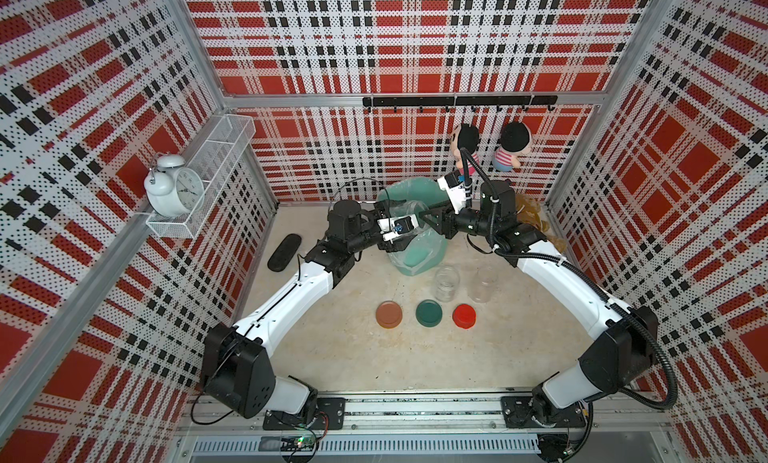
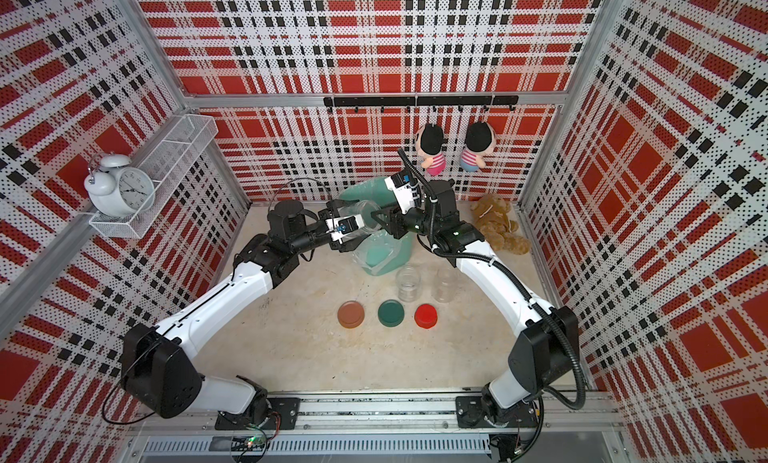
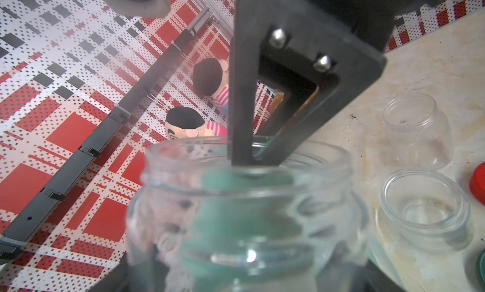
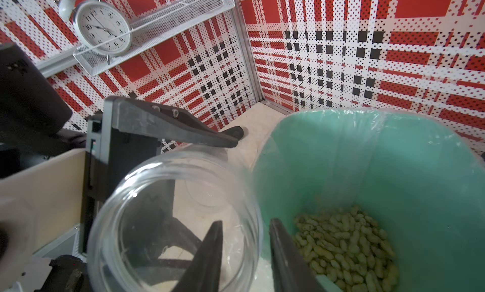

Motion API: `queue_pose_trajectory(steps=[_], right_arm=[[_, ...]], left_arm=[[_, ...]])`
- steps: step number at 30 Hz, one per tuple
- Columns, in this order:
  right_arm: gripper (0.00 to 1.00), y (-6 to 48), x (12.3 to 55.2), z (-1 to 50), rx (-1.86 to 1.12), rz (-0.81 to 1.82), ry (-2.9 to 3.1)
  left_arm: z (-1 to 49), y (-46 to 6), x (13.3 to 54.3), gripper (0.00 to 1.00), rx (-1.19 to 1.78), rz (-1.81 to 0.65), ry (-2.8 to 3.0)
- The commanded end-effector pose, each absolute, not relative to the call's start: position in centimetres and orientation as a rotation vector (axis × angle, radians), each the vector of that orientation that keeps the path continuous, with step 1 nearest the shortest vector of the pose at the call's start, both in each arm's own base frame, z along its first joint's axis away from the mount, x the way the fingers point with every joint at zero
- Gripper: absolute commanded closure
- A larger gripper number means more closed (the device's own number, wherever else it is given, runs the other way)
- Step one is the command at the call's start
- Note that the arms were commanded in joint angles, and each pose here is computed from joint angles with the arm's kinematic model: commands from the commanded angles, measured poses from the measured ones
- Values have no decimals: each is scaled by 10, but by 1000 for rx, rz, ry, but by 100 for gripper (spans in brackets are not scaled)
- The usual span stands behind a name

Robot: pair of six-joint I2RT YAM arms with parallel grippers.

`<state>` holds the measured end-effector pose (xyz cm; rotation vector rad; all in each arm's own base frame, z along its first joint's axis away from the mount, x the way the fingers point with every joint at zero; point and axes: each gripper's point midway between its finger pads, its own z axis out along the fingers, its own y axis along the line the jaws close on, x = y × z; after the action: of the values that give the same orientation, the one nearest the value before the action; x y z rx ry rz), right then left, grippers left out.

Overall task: Empty moldy peanuts from jars
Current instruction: Place the jar at the center of the board.

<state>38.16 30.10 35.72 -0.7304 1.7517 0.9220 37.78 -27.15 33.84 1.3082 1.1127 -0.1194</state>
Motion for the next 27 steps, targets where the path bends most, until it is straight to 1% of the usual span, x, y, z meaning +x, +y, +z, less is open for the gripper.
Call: queue_pose_trajectory(steps=[1, 4, 7, 8, 13, 16, 17, 21, 23, 26, 27], right_arm=[[69, 309, 379, 359, -756, 934, 1750], [74, 310, 379, 357, -765, 936, 1764], [73, 312, 378, 355, -771, 933, 1773], [73, 313, 378, 354, -772, 933, 1775], [63, 313, 377, 350, -781, 931, 1795], [64, 312, 378, 346, -781, 912, 1813], [65, 312, 379, 345, -780, 908, 1816], [75, 311, 378, 344, -780, 905, 1819], [76, 310, 378, 345, -777, 901, 1816], [84, 310, 377, 347, -781, 904, 1806], [88, 310, 377, 347, -782, 905, 1803]], left_arm=[[366, -274, 366, 100, 1289, -108, 1022], [368, -276, 365, 100, 1288, -109, 1016], [369, -279, 363, 100, 1294, -111, 1010], [369, -279, 362, 100, 1294, -112, 1009], [370, -282, 360, 100, 1297, -113, 1002], [371, -282, 361, 100, 1296, -110, 998], [373, -282, 360, 100, 1296, -108, 994], [373, -282, 361, 100, 1294, -104, 993], [373, -281, 361, 100, 1292, -99, 995], [373, -280, 362, 100, 1286, -91, 998], [373, -279, 363, 100, 1283, -89, 1000]])
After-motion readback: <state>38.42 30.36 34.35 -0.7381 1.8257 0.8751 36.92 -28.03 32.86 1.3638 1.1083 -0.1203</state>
